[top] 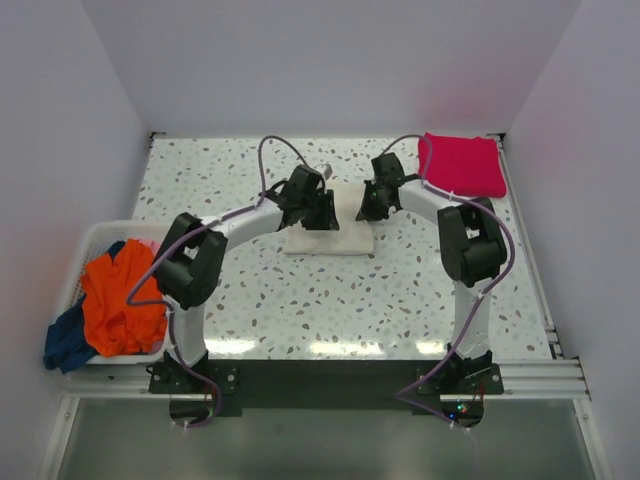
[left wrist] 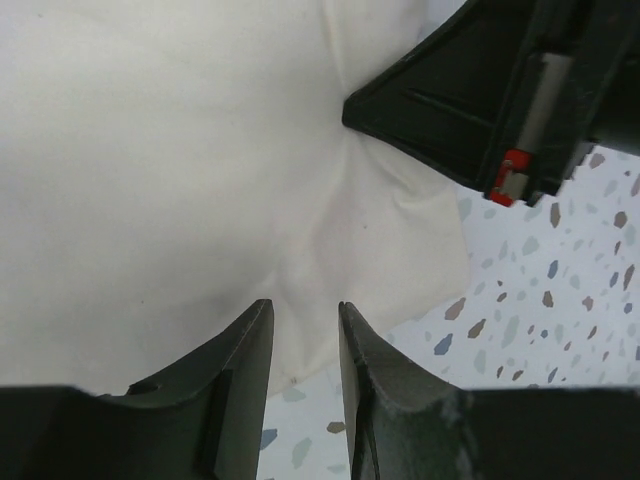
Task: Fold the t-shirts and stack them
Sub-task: Neatly place the folded tshirt to the corner
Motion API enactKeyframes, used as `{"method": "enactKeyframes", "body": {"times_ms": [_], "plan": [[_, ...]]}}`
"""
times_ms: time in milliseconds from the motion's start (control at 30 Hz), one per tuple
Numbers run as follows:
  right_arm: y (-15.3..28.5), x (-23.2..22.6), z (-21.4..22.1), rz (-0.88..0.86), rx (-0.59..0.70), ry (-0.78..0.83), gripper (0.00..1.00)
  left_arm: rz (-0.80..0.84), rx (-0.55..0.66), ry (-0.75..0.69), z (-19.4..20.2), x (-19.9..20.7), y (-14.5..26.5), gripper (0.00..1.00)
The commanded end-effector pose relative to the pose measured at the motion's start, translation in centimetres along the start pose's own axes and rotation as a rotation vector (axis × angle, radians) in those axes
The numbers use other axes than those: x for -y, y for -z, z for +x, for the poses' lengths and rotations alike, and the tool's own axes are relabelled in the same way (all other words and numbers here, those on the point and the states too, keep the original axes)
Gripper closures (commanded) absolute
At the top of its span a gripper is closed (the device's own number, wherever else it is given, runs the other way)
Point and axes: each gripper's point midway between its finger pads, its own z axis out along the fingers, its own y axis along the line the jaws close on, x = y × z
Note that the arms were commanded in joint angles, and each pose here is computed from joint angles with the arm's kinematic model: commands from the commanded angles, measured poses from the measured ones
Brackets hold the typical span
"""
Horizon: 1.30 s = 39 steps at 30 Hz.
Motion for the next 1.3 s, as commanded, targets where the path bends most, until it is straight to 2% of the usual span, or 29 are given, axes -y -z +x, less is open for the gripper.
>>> {"method": "enactKeyframes", "body": {"times_ms": [0,300,433,633,800,1267], "plan": [[1.6,2.5,-1.2,0.13,0.036,0.058,1.0,0.04,0.151,-0.052,-5.4,2.8,5.4,0.63],[2.3,4.5,-3.5,0.248,0.059,0.08,1.0,0.05,0.203,-0.04,-6.8,2.5,9.3,0.63],[2.5,6.0,-4.3,0.355,0.041,0.09,1.0,0.055,0.211,-0.049,-6.9,2.6,10.3,0.63],[4.2,7.1,-7.8,0.487,0.097,0.159,1.0,0.054,0.227,-0.067,-6.7,2.4,12.2,0.63],[6.5,8.6,-11.7,0.635,0.198,0.192,1.0,0.05,0.222,-0.084,-5.7,2.0,13.4,0.63],[10.6,9.4,-20.6,0.876,0.396,0.372,1.0,0.002,0.193,-0.085,-4.1,-1.8,14.5,0.63]]}}
